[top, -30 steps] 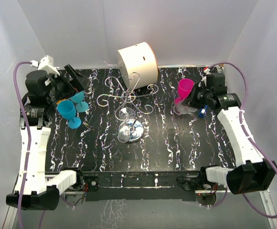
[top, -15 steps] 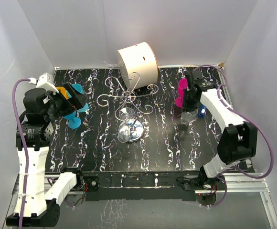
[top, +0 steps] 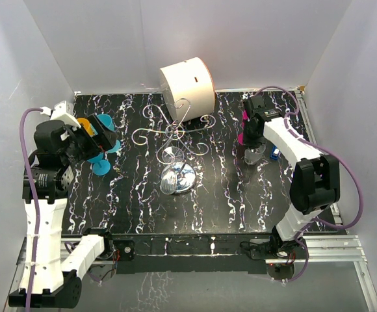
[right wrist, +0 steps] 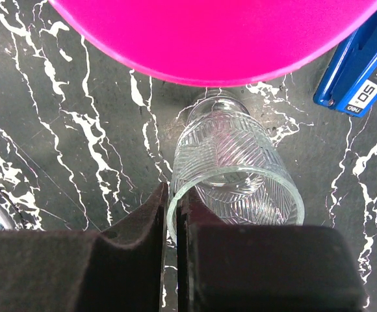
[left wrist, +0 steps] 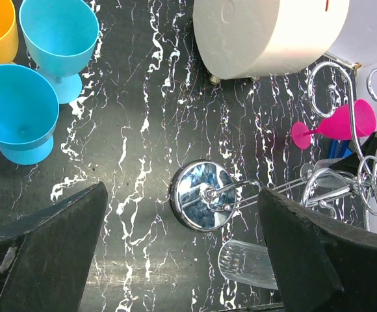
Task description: Take the wine glass off the wine glass rack
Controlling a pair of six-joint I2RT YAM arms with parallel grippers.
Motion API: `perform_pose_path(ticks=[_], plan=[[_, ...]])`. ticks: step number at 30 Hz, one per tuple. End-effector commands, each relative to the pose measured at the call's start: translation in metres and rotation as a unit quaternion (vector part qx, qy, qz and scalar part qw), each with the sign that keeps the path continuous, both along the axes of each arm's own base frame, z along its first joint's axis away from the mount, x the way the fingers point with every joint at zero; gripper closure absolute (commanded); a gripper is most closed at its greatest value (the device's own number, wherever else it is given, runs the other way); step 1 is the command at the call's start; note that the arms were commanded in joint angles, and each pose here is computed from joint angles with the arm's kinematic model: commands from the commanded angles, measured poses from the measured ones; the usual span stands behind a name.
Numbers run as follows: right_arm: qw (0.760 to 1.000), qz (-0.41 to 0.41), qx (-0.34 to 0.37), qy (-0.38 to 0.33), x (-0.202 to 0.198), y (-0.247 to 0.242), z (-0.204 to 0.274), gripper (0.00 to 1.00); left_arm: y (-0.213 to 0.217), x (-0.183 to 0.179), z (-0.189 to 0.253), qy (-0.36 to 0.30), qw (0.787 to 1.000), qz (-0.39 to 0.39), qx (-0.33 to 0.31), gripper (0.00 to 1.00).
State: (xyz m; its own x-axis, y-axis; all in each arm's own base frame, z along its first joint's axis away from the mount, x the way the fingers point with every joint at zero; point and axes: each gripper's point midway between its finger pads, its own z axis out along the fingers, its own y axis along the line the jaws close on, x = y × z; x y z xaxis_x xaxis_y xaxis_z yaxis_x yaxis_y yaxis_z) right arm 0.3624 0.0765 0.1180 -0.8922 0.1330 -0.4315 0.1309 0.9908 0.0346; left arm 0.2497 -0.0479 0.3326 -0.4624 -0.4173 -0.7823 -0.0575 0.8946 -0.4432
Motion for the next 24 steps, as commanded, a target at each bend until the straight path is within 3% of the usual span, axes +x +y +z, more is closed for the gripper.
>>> perform_pose_path(ticks=[1, 12, 17, 20, 24], plan=[[0.998, -0.006, -0.01, -0.057, 0.025, -0.001, 0.02, 0.95, -0.001, -0.002, 0.014, -0.018, 1.0, -0.004, 0.001, 0.01], [0.998, 0.006, 0.002, -0.068, 0.027, 0.004, 0.027, 0.82, -0.022, 0.003, 0.041, -0.035, 0.997, -0.042, -0.05, 0.01], [0.996, 0.01, 0.004, -0.084, 0.029, 0.004, 0.047, 0.73, -0.037, 0.006, 0.079, -0.076, 0.992, -0.091, -0.032, 0.02], [0.993, 0.017, 0.018, -0.116, 0.03, 0.007, 0.072, 0.62, -0.062, 0.0, 0.111, -0.126, 0.977, -0.169, -0.01, 0.02], [0.979, 0.038, 0.052, -0.192, 0.029, 0.016, 0.119, 0.45, -0.106, -0.028, 0.135, -0.176, 0.935, -0.307, 0.001, 0.1]])
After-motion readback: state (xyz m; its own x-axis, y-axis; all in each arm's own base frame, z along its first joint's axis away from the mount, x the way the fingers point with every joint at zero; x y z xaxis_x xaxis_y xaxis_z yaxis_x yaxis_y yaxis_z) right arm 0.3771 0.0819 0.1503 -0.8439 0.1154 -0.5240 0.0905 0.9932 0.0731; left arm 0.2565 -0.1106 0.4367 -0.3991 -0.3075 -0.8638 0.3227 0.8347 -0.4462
